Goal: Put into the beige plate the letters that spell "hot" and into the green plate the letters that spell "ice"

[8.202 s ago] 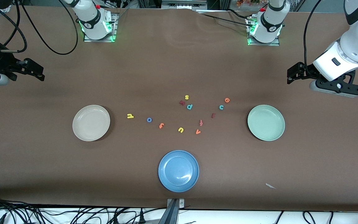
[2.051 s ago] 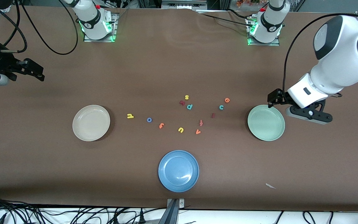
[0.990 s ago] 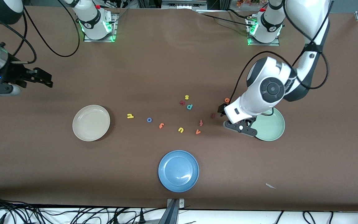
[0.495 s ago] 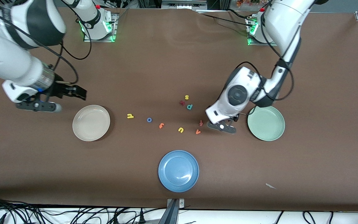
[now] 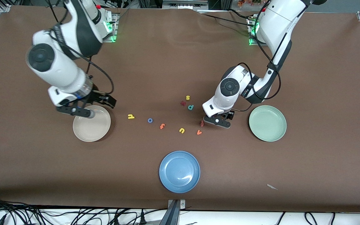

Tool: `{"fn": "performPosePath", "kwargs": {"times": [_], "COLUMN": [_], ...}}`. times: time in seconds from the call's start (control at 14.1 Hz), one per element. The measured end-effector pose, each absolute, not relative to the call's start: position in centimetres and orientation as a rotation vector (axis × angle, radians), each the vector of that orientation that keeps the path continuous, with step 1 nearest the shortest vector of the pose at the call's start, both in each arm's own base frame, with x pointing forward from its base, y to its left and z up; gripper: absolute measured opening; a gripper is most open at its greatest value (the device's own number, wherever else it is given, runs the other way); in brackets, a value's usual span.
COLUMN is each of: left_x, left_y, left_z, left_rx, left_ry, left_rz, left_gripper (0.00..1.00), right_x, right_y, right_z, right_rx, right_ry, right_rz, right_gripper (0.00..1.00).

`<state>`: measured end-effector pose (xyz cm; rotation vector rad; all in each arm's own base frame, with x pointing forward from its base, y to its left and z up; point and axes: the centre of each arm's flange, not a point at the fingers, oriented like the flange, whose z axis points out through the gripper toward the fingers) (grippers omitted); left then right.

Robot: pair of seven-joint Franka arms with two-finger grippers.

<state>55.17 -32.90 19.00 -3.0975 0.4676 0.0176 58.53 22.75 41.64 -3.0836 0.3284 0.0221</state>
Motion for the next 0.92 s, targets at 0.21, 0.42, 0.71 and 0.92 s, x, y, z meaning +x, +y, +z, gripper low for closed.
{"fn": "performPosePath", "kwargs": {"times": [0.21, 0.42, 0.71, 0.92], "left_x": [54.7, 54.5, 54.7, 55.3], "left_y": [-33.2, -33.2, -33.3, -33.1], "left_z": [18.6, 17.6, 17.4, 17.8], "left_rx": [-3.102, -3.102, -3.114, -3.118], "left_ry": [0.480, 0.481, 0.481, 0.470], "left_rz": [0.014, 0.028, 0.003, -0.013], "left_gripper": [0.70, 0.56, 0.18, 0.10], "right_x": [57.9, 57.8, 57.3, 57.0], "right_y": [26.2, 29.0, 33.2, 35.8], "right_z": [37.7, 33.5, 29.4, 27.9], "right_rx": [-3.087, -3.073, -2.993, -2.973], "right_ry": [0.369, 0.416, 0.643, 0.716], "right_rz": [0.057, 0.046, -0.016, -0.010], "right_gripper": [1.00, 1.00, 1.00, 1.00]}}
